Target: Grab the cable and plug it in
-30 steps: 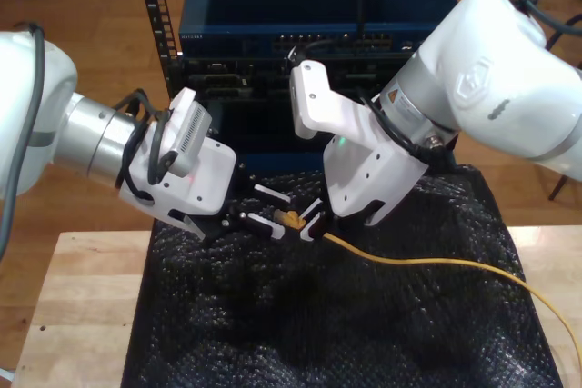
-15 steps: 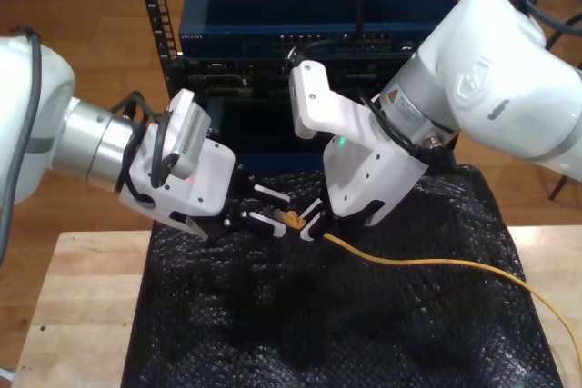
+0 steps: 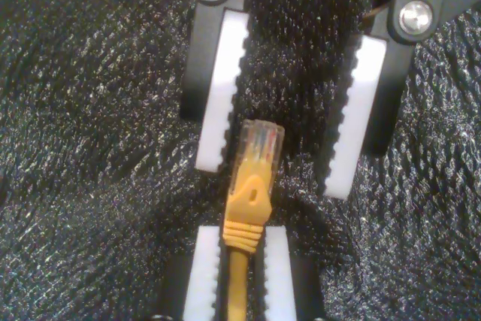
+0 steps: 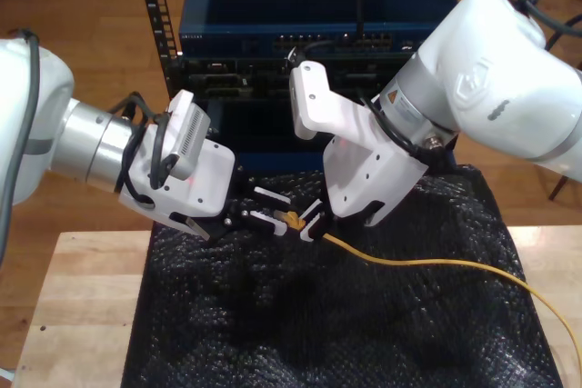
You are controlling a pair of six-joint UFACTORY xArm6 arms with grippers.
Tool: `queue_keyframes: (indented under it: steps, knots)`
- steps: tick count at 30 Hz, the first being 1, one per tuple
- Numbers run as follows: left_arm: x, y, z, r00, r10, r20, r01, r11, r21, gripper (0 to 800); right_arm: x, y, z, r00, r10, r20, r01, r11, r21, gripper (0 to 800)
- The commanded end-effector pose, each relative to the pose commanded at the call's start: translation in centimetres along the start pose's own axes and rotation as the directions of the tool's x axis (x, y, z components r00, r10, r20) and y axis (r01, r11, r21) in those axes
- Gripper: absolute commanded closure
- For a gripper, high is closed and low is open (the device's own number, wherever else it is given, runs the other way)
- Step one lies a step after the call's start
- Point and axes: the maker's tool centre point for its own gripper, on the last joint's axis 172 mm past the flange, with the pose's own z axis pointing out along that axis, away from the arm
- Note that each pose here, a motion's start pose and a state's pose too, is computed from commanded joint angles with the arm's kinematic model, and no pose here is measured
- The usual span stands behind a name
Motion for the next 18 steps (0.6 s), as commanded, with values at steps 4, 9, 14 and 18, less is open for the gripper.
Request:
queue_keyframes:
  steps: [4, 9, 14, 18]
  knots:
    - [-0.02, -0.04, -0.01, 1.0, 0.0, 0.001, 0.0, 1.0, 0.001, 601, 0.0, 0.0, 0.0, 1.0, 0.0, 0.0, 0.0, 1.0, 0.0, 794]
    - [-0.02, -0.04, -0.01, 1.0, 0.0, 0.001, 0.0, 1.0, 0.001, 686, 0.0, 0.0, 0.0, 1.0, 0.0, 0.0, 0.0, 1.0, 0.0, 789]
    - [0.07, 0.04, -0.06, 1.0, 0.006, 0.003, -0.006, 1.0, 0.006, 775, 0.0, 0.0, 0.0, 1.0, 0.0, 0.0, 0.0, 1.0, 0.0, 728]
    - [0.16, 0.0, -0.14, 1.0, 0.009, 0.006, -0.01, 1.0, 0.011, 786, 0.0, 0.0, -0.06, 1.0, -0.011, 0.001, 0.011, 1.0, -0.001, 363]
